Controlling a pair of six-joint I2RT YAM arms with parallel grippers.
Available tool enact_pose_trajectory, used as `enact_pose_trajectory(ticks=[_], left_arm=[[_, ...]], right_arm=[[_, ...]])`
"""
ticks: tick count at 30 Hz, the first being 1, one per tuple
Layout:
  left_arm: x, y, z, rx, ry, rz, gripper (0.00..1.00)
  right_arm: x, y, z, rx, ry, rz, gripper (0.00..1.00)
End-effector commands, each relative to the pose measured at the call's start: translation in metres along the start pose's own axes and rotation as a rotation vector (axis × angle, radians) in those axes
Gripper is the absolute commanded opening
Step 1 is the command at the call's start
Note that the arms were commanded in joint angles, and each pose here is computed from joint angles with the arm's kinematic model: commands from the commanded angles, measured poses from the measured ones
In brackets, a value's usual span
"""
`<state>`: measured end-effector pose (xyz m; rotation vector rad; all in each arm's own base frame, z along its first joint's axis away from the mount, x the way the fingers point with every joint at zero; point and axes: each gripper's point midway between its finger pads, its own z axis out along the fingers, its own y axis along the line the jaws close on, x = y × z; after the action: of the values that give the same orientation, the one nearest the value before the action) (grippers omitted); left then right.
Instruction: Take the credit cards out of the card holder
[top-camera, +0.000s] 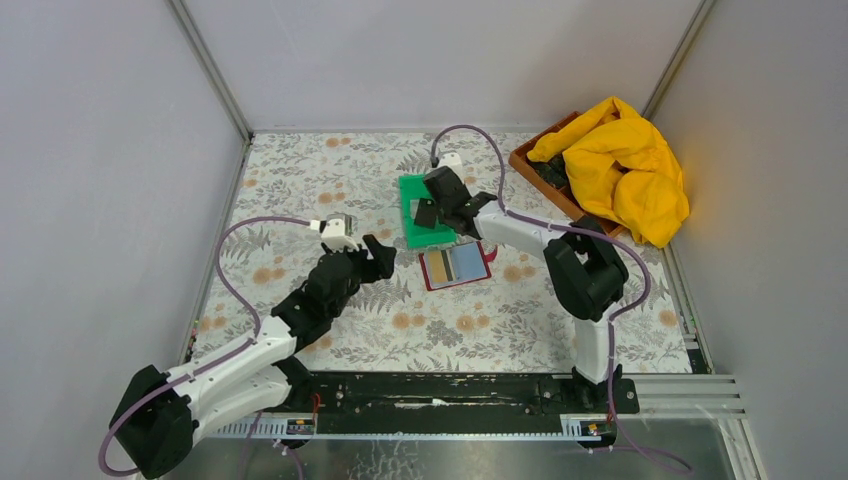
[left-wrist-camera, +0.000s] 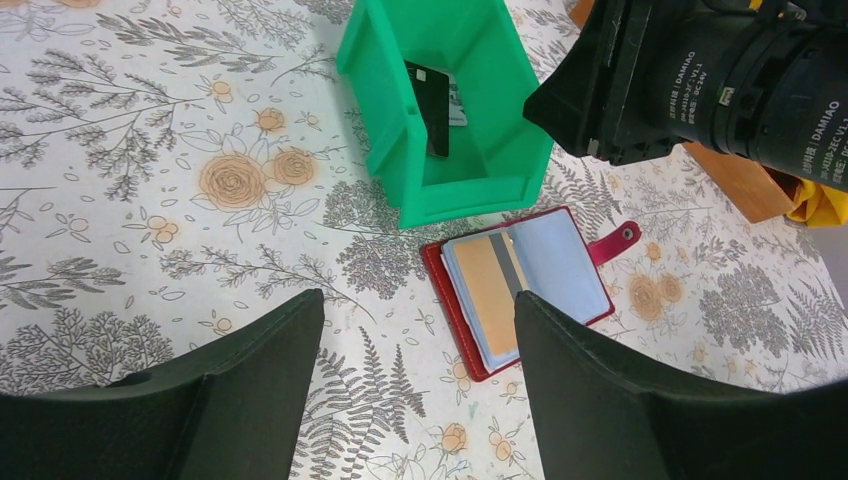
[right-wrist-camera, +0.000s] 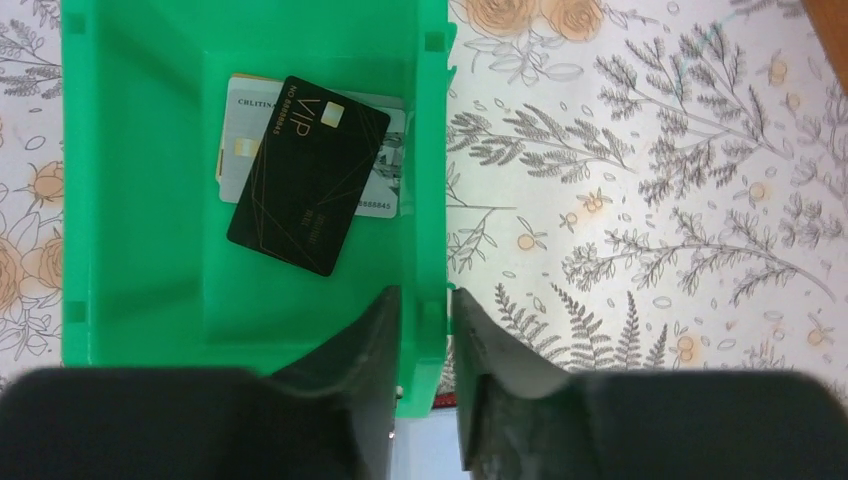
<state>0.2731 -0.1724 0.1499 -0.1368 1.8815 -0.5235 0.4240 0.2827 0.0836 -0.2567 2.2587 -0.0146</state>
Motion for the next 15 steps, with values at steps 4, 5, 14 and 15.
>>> enact_pose_trajectory(ticks=[4, 5, 14, 15], left_arm=[[-0.001, -0.012, 0.005, 0.072, -0.027, -0.033, 0.77], [-0.001, -0.014, 0.006, 0.085, -0.031, -0.036, 0.77], [0.021, -0.025, 0.020, 0.142, 0.029, -0.025, 0.77], [0.021, -0.025, 0.021, 0.144, 0.027, -0.028, 0.77]], right_arm=[[-0.031, -0.012, -0.037, -0.052, -0.154, 0.083, 0.48], [-0.031, -0.014, -0.040, -0.048, -0.161, 0.083, 0.48], [-0.011, -0.042, -0.048, 0.015, -0.163, 0.121, 0.43], [-0.005, -0.047, -0.046, 0.023, -0.153, 0.132, 0.27]])
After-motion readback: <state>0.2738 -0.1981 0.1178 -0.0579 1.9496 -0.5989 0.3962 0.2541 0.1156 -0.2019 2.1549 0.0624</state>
